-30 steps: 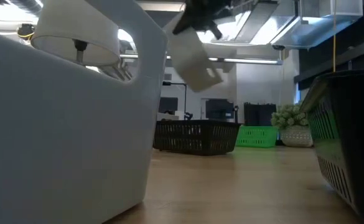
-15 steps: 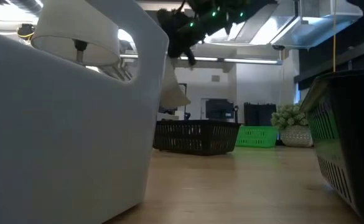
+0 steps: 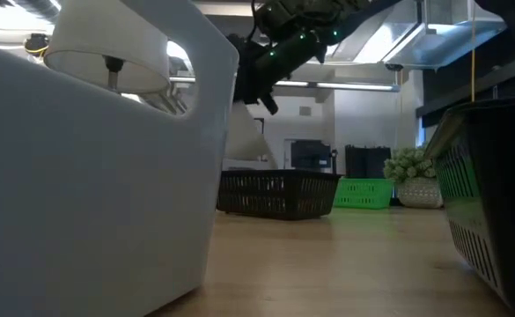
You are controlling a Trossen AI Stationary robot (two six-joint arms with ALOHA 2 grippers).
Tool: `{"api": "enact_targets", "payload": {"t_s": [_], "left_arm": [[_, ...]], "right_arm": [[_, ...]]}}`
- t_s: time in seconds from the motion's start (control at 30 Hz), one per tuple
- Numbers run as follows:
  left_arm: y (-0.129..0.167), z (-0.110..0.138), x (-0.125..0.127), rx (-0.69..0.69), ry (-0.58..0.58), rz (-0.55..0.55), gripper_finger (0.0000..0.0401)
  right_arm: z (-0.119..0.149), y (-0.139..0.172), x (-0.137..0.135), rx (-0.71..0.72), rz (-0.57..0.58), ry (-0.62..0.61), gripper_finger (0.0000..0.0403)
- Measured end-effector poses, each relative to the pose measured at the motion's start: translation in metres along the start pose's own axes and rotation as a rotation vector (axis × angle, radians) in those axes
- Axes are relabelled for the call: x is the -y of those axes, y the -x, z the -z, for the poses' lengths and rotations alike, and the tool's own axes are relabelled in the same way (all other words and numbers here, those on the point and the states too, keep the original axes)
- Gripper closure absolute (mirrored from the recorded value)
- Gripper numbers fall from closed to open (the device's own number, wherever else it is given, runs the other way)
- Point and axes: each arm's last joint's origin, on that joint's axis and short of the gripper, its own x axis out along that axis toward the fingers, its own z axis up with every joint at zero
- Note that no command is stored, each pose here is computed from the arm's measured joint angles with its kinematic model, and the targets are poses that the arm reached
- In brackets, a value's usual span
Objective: Stack baskets by color
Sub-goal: Stack the middle gray bin on the top gray bin
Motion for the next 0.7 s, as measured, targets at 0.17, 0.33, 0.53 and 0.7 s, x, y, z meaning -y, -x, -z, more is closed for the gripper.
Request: {"api": "enact_targets", "payload": {"t_s": [0.17,0.33,0.53,0.7], "left_arm": [[0.000,0.000,0.000,0.000,0.001,0.000,0.0401],[0.000,0.000,0.000,0.003,0.002,-0.006,0.0401],[0.000,0.000,-0.001,0.007,0.000,-0.018,0.0401],[0.000,0.000,-0.001,0.008,-0.059,-0.023,0.0401]], "right_arm": [[-0.012,0.016,-0.009,-0.116,0.042,0.026,0.0403],[-0.040,0.044,-0.026,-0.142,0.121,0.056,0.0403],[-0.060,0.078,-0.036,-0.171,0.192,-0.116,0.0403],[-0.061,0.081,-0.045,-0.156,0.215,-0.218,0.0403]]}}
